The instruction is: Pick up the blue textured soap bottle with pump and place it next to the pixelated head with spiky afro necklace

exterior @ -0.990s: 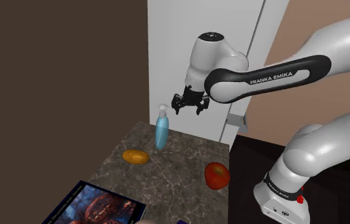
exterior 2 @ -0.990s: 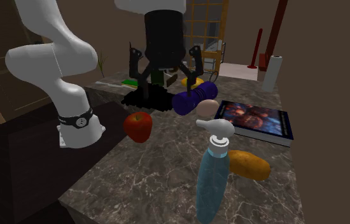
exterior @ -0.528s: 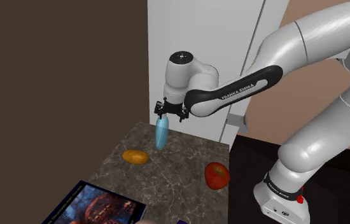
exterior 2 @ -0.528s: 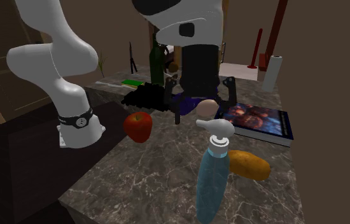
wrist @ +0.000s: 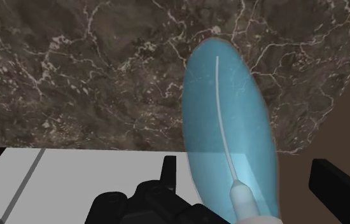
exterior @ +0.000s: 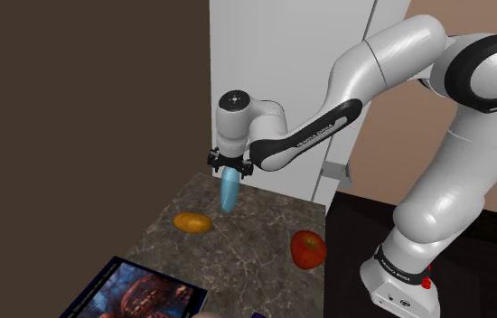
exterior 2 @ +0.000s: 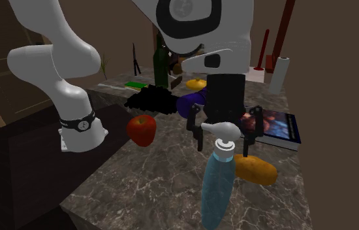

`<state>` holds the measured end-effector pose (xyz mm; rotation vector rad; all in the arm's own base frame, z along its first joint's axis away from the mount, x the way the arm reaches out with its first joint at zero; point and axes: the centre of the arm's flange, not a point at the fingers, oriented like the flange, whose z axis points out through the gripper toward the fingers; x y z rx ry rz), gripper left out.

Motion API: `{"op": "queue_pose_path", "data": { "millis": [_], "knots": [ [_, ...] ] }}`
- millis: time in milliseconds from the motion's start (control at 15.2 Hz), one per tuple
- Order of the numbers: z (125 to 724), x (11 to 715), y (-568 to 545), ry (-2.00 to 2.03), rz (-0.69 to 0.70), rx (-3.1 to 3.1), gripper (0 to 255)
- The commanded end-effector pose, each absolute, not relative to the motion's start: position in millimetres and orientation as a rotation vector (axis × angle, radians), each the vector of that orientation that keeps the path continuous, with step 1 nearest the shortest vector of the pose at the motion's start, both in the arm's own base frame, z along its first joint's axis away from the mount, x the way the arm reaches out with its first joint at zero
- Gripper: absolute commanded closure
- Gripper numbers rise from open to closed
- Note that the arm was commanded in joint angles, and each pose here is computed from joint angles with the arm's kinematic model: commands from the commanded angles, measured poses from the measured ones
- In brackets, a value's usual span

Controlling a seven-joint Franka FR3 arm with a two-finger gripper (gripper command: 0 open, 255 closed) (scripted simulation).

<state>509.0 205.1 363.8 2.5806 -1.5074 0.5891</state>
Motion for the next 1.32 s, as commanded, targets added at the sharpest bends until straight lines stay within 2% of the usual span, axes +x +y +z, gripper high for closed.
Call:
{"op": "queue_pose_path", "data": {
  "millis": [0,660,726,1254],
  "knots": [
    [354,512,202,-1.509,0.591,2.580,0],
    [342,516,199,-1.509,0.591,2.580,0],
    [342,516,199,-1.509,0.591,2.580,255],
    [342,516,198,-1.509,0.591,2.580,255]
  ]
}}
